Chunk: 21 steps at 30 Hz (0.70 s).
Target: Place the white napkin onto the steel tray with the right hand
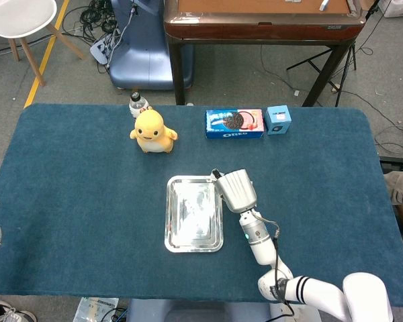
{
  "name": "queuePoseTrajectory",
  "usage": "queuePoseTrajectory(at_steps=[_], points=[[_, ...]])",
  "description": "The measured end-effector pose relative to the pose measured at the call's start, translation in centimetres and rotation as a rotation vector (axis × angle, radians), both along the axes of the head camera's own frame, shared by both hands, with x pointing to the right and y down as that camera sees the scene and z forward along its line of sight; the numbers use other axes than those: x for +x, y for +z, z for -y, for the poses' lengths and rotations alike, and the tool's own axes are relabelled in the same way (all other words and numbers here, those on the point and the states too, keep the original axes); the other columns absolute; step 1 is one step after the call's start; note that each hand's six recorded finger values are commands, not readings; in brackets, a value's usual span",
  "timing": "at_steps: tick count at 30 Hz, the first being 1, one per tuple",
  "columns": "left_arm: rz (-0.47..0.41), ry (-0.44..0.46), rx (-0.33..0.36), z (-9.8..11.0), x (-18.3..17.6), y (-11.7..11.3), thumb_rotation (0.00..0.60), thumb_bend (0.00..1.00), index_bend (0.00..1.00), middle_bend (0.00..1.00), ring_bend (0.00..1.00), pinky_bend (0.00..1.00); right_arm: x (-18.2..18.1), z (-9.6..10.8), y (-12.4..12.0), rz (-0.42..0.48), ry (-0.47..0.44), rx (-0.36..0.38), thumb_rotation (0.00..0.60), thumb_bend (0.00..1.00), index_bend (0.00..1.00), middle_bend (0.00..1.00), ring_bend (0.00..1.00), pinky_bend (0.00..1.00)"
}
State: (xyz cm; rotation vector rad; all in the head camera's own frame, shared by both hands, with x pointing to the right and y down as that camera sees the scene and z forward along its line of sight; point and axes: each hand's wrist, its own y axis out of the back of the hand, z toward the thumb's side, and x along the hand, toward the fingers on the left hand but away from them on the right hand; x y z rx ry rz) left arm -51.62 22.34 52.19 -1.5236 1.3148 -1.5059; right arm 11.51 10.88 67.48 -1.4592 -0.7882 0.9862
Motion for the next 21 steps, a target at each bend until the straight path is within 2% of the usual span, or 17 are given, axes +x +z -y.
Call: queuePoseTrajectory(at_steps=[11,17,21], points=[[0.005,-0.013,0.003,0.1,-0.6,-0.3,0.6,0.48,0.21,0.28,0.22,0.36,-4.0,1.2,-0.9,0.011,-0.065,0.051,0.6,0.45,0.6,1.0,1.0,1.0],[0.01,-0.029,0.003,0.1,-1.1,-0.6,0.6,0.48,0.27,0.28,0.22,0.36,-5.9,1.2,-1.2,0.028,-0.119,0.067,0.6,0.45,0.61,1.0,1.0,1.0],[0.01,-0.03,0.002,0.1,-1.1,-0.6,0.6,0.48,0.27,0.28,0.22,0.36,-7.4,1.0,-1.2,0.035,-0.163,0.078,0.6,0.45,0.61,1.0,1.0,1.0]])
